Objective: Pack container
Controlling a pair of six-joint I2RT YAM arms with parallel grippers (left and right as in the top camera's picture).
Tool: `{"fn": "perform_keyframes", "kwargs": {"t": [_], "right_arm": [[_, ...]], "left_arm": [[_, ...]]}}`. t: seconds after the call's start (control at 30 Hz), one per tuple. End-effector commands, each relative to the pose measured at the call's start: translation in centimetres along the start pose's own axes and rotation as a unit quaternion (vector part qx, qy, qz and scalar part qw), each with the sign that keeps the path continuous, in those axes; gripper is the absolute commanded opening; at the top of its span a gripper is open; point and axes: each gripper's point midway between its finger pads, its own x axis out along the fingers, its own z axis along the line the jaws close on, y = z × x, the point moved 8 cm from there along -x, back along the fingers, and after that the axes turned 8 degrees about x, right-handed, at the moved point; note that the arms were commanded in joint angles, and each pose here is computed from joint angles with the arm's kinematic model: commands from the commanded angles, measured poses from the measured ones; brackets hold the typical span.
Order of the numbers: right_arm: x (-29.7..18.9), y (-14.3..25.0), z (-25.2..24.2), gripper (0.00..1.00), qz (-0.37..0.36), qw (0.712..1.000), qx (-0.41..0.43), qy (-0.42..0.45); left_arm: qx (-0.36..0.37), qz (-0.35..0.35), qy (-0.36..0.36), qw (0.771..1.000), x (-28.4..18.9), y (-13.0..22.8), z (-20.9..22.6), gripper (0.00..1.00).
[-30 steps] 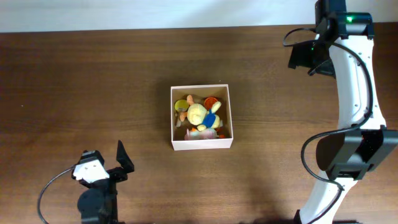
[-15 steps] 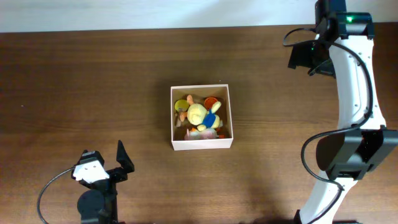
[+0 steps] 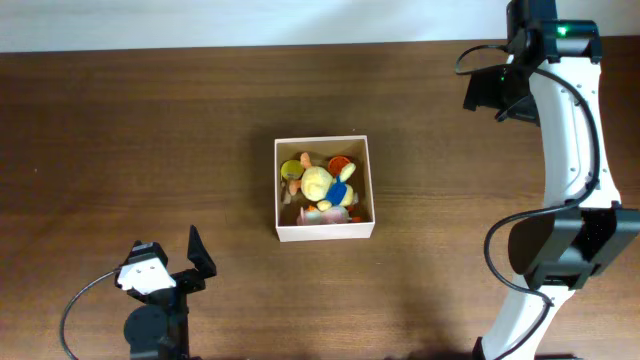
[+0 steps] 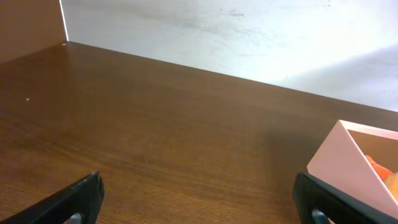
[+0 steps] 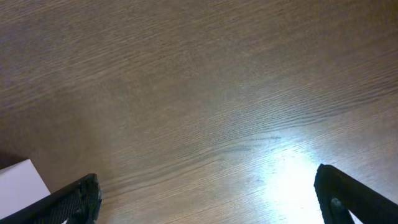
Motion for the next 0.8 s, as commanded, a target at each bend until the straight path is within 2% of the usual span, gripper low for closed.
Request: {"fn": "perform_keyframes", "kwargs": {"t": [0.0,0.4,0.57,0.67,0.77], "right_arm": [[-1.0,-0.3,-0.3,0.99,-0.016,1.0,0.009,0.0],[-1.0,-0.3,-0.2,0.99,-0.017,1.0,0.009,-0.001],[-1.7,-0.1,0.7,0.99,-0.016,0.999,0.007,-0.045],[-4.6,0.0,0.8,0.99,-0.059,0.996,0.005,-0.065],[-9.5,0.5,0.3,0.99,-0.138,0.987,0.008,-0.077]], "left_arm": [[0.008,-0.002,0.005,1.0,0.0,0.1,-0.1,0.99],[0.008,-0.002,0.005,1.0,0.0,0.1,-0.1,0.99],[0.008,-0.002,0.005,1.0,0.0,0.1,-0.1,0.99],[0.008,-0.002,0.005,1.0,0.0,0.1,-0.1,0.99],[0.008,-0.002,0.005,1.0,0.0,0.1,-0.1,0.99]]}}
